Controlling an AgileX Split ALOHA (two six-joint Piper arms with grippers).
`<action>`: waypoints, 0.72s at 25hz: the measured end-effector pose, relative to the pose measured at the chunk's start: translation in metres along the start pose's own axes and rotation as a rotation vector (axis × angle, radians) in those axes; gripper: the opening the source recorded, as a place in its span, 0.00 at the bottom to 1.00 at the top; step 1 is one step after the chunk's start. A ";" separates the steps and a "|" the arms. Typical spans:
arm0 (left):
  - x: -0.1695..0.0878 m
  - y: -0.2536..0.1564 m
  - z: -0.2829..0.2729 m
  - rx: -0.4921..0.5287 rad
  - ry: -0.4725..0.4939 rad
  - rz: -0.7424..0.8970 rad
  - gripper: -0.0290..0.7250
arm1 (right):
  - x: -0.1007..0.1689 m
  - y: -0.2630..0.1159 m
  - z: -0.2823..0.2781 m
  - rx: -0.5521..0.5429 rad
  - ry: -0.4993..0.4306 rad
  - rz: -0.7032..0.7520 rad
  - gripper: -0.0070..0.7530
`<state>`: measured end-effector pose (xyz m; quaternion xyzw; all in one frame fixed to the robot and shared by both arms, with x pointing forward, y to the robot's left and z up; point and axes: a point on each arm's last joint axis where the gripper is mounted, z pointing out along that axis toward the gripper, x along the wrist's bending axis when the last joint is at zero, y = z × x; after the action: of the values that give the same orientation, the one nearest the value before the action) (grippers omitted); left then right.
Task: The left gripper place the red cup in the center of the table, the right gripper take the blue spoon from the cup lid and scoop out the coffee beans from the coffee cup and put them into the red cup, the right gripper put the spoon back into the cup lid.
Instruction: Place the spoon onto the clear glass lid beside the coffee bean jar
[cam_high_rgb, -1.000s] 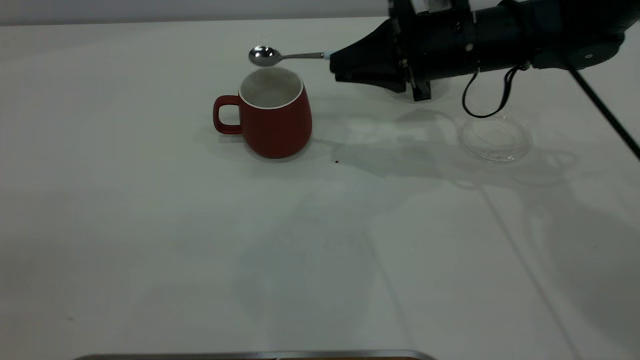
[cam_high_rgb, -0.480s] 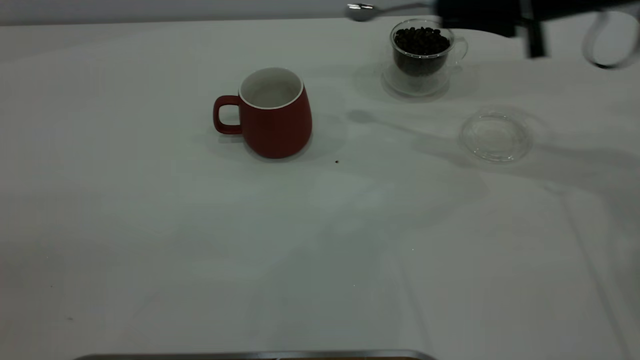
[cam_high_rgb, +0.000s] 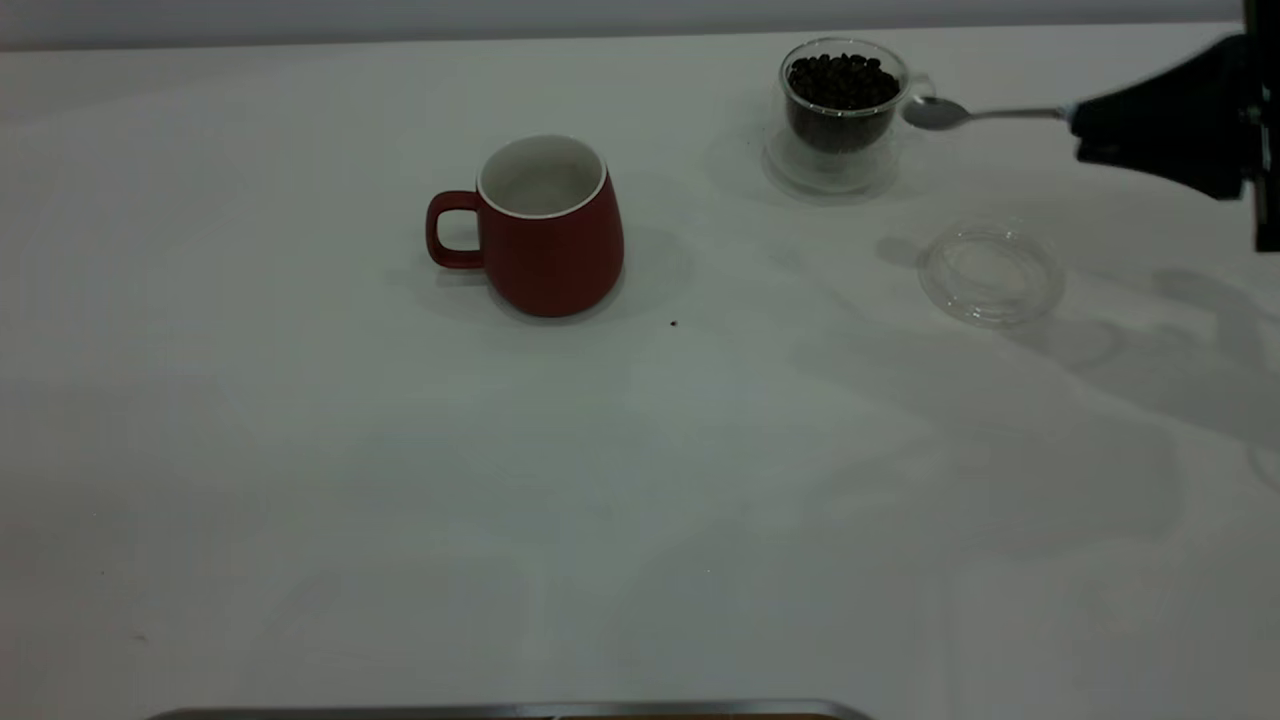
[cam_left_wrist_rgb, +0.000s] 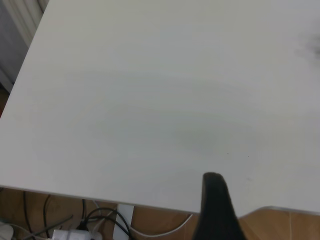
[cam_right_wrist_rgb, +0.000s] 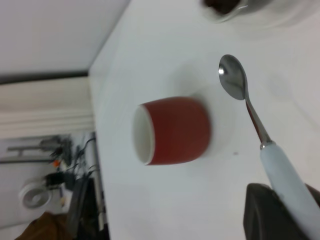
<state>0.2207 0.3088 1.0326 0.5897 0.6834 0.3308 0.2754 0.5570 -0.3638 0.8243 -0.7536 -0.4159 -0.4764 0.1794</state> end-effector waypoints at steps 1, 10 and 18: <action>0.000 0.000 0.000 0.000 0.000 0.000 0.80 | -0.003 0.000 -0.002 -0.008 -0.020 0.006 0.13; 0.000 0.000 0.000 0.000 0.000 -0.002 0.80 | -0.021 0.001 -0.007 -0.023 -0.189 0.010 0.13; 0.000 0.000 0.000 0.000 0.000 -0.003 0.80 | -0.028 0.002 -0.011 -0.035 -0.241 0.036 0.13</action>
<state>0.2207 0.3088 1.0326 0.5888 0.6841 0.3305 0.2758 0.5466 -0.3853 0.8058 -0.8158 -0.4123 -0.3863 0.1235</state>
